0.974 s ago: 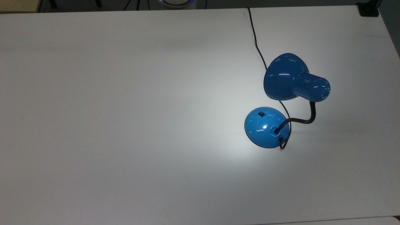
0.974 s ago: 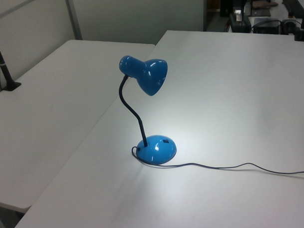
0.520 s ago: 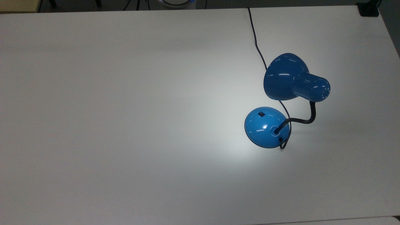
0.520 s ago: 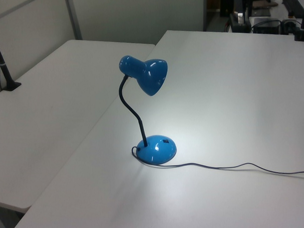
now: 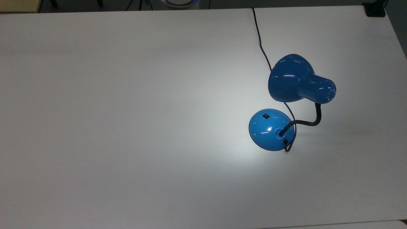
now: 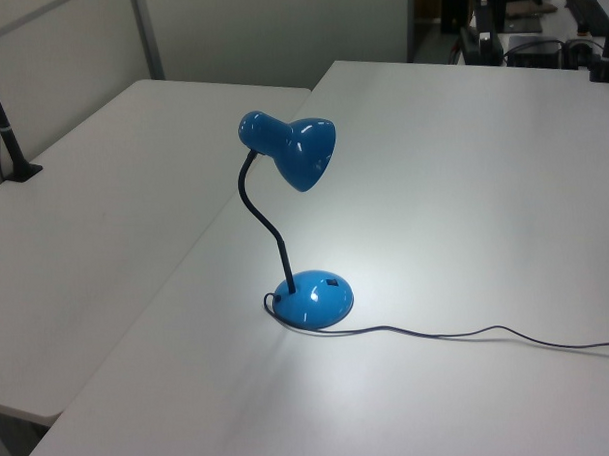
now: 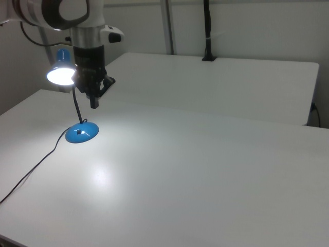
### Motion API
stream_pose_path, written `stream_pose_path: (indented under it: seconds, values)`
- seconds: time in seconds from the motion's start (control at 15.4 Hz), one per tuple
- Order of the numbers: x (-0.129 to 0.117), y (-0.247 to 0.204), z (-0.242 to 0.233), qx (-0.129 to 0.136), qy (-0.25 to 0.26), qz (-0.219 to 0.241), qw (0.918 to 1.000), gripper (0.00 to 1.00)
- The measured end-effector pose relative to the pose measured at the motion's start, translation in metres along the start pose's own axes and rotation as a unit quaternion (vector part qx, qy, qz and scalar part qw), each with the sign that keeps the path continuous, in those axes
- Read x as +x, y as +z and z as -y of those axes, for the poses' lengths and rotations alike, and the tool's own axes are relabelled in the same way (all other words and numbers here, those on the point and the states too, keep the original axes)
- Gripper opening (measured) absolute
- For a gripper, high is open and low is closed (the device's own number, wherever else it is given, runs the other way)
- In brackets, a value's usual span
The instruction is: Turn off the lamp
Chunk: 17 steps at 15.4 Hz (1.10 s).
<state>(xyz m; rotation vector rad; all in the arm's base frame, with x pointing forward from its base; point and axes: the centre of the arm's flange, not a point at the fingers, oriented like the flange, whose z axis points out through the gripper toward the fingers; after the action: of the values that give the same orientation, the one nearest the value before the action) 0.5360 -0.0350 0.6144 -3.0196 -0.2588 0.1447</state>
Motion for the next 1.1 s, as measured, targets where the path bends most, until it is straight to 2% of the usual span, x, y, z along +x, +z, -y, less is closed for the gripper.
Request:
stream_pose_path:
  seconds: [0.26, 0.52, 0.78, 1.1]
  values:
    - [0.012, 0.018, 0.029, -0.003, -0.041, -0.005, 0.9991, 0.01]
    - [0.012, 0.032, 0.061, -0.004, -0.105, -0.004, 0.9945, 0.01]
    - [0.021, 0.054, 0.104, -0.01, -0.177, -0.015, 0.984, 0.01]
    - [0.049, 0.101, 0.149, -0.029, -0.228, -0.071, 0.9707, 0.01]
